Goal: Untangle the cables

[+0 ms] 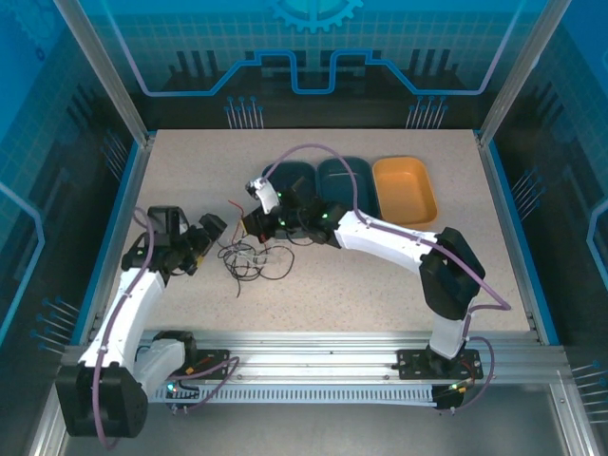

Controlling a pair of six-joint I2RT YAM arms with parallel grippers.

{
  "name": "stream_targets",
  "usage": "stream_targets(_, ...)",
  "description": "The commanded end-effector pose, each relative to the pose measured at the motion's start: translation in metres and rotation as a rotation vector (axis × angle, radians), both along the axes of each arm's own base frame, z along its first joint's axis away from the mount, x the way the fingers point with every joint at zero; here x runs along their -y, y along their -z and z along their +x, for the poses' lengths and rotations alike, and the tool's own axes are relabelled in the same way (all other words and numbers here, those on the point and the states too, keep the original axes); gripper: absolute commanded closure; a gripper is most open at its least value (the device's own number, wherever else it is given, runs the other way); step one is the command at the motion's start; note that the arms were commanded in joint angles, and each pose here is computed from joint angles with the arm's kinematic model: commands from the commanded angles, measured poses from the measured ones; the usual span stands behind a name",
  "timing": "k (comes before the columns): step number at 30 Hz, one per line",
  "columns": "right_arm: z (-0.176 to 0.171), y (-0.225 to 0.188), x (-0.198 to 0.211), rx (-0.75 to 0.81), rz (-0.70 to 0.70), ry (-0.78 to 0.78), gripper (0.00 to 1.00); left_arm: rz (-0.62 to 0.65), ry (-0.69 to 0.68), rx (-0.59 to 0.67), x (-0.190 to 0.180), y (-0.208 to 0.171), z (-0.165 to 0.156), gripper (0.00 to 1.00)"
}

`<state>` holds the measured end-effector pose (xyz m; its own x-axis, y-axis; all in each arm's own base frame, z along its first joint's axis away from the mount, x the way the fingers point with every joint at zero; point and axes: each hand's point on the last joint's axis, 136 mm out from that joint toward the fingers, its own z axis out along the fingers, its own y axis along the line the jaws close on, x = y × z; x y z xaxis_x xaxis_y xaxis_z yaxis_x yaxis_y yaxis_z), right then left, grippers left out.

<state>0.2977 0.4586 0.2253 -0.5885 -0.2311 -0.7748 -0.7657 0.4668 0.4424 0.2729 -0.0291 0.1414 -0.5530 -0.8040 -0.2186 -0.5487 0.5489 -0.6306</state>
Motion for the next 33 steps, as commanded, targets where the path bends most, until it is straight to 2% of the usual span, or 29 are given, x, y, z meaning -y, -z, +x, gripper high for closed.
stream_targets(1,-0.001,-0.021,0.003,-0.018,0.012,-0.001,1.00,0.006,-0.073,0.003,-0.018,-0.002,-0.009,0.01)
stream_targets(5,0.000,-0.042,0.004,0.013,0.028,-0.022,1.00,0.000,-0.079,0.033,-0.021,-0.006,-0.012,0.01)
stream_targets(11,0.002,-0.079,-0.004,0.066,0.071,-0.062,1.00,-0.105,0.006,0.064,0.001,-0.003,-0.012,0.01)
stream_targets(16,0.008,-0.113,-0.009,0.126,0.092,-0.067,1.00,-0.157,0.006,0.060,0.008,0.002,-0.019,0.01)
stream_targets(25,0.017,-0.164,-0.009,0.219,0.094,-0.055,1.00,-0.176,-0.041,0.013,0.006,0.028,-0.023,0.01)
stream_targets(33,0.024,-0.218,0.017,0.396,0.067,0.018,1.00,-0.152,-0.066,0.013,0.000,0.032,-0.022,0.01)
